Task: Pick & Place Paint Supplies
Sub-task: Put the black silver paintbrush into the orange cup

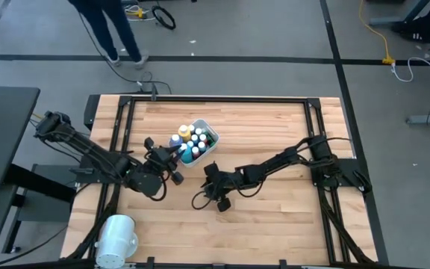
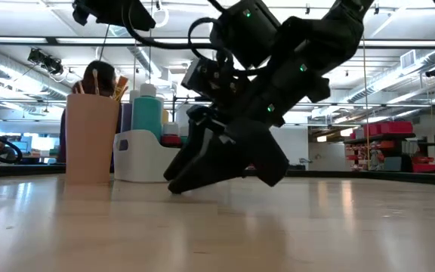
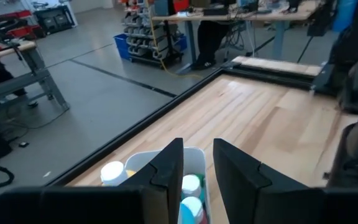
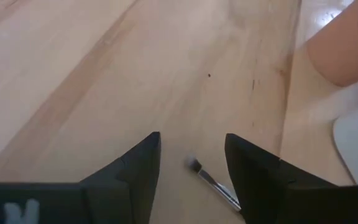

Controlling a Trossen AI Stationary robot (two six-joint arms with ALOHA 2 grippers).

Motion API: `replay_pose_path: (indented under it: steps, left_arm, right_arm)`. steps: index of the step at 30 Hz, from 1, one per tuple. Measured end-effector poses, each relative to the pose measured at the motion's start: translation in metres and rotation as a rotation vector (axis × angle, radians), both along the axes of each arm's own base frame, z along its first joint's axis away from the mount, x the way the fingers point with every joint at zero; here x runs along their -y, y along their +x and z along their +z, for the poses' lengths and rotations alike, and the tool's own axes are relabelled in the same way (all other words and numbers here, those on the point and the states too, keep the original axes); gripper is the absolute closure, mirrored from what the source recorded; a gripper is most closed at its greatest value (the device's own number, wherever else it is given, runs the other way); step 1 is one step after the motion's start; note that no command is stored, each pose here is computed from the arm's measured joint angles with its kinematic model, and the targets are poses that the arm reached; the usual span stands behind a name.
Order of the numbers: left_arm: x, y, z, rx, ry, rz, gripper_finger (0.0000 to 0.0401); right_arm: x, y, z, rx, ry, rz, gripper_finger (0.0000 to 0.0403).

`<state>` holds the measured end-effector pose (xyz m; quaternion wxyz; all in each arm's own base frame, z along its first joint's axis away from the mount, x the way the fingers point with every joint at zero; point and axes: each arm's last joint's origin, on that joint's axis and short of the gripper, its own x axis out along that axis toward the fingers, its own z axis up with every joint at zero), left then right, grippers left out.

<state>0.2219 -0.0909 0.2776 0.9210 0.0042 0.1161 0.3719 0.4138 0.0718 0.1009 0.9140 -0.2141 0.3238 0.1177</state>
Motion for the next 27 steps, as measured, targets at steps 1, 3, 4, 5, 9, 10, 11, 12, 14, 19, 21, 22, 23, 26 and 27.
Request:
replay_pose_path:
  steps: [1, 3, 4, 5, 9, 10, 11, 12, 14, 19, 21, 22, 23, 26, 27]
  left_arm:
    - [0.001, 0.000, 0.001, 0.007, -0.003, -0.002, 0.0305]
    - [0.002, -0.001, 0.001, 0.000, 0.006, -0.012, 0.0305]
    - [0.003, -0.001, 0.001, -0.008, 0.014, -0.019, 0.0305]
    - [0.004, -0.001, 0.001, -0.010, 0.018, -0.022, 0.0305]
    - [0.006, -0.002, 0.001, -0.010, 0.020, -0.030, 0.0305]
    - [0.006, -0.002, 0.001, -0.010, 0.019, -0.032, 0.0305]
    - [0.006, -0.002, 0.001, -0.009, 0.019, -0.033, 0.0305]
    - [0.006, -0.002, 0.001, -0.010, 0.020, -0.034, 0.0305]
    - [0.007, -0.002, 0.002, -0.009, 0.022, -0.038, 0.0305]
    - [0.008, -0.002, 0.002, -0.011, 0.025, -0.041, 0.0305]
    - [0.008, -0.002, 0.002, -0.011, 0.025, -0.041, 0.0305]
    - [0.008, -0.002, 0.002, -0.011, 0.025, -0.041, 0.0305]
    - [0.008, -0.002, 0.002, -0.011, 0.025, -0.041, 0.0305]
    - [0.008, -0.002, 0.002, -0.011, 0.025, -0.042, 0.0305]
    - [0.008, -0.002, 0.002, -0.011, 0.025, -0.042, 0.0305]
  right_arm:
    - [0.001, 0.000, -0.001, -0.001, 0.003, 0.000, 0.0219]
    - [0.002, 0.000, -0.001, -0.004, 0.006, -0.004, 0.0223]
    - [0.003, 0.001, -0.001, -0.006, 0.012, -0.008, 0.0226]
    - [0.004, 0.001, -0.001, -0.009, 0.022, -0.012, 0.0231]
    - [0.007, 0.001, -0.002, -0.022, 0.055, 0.005, 0.0257]
    - [0.008, 0.000, -0.002, -0.028, 0.061, 0.011, 0.0264]
    - [0.008, 0.000, -0.003, -0.034, 0.069, 0.008, 0.0270]
    - [0.009, 0.000, -0.003, -0.039, 0.077, 0.001, 0.0277]
    - [0.011, 0.000, -0.003, -0.048, 0.092, -0.012, 0.0289]
    - [0.016, 0.000, -0.004, -0.065, 0.123, -0.015, 0.0314]
    - [0.016, 0.000, -0.004, -0.067, 0.127, -0.013, 0.0324]
    - [0.016, 0.000, -0.005, -0.066, 0.127, -0.012, 0.0332]
    - [0.016, 0.000, -0.005, -0.066, 0.127, -0.012, 0.0340]
    - [0.016, 0.000, -0.005, -0.063, 0.127, -0.012, 0.0374]
    - [0.016, 0.000, -0.005, -0.061, 0.128, -0.011, 0.0387]
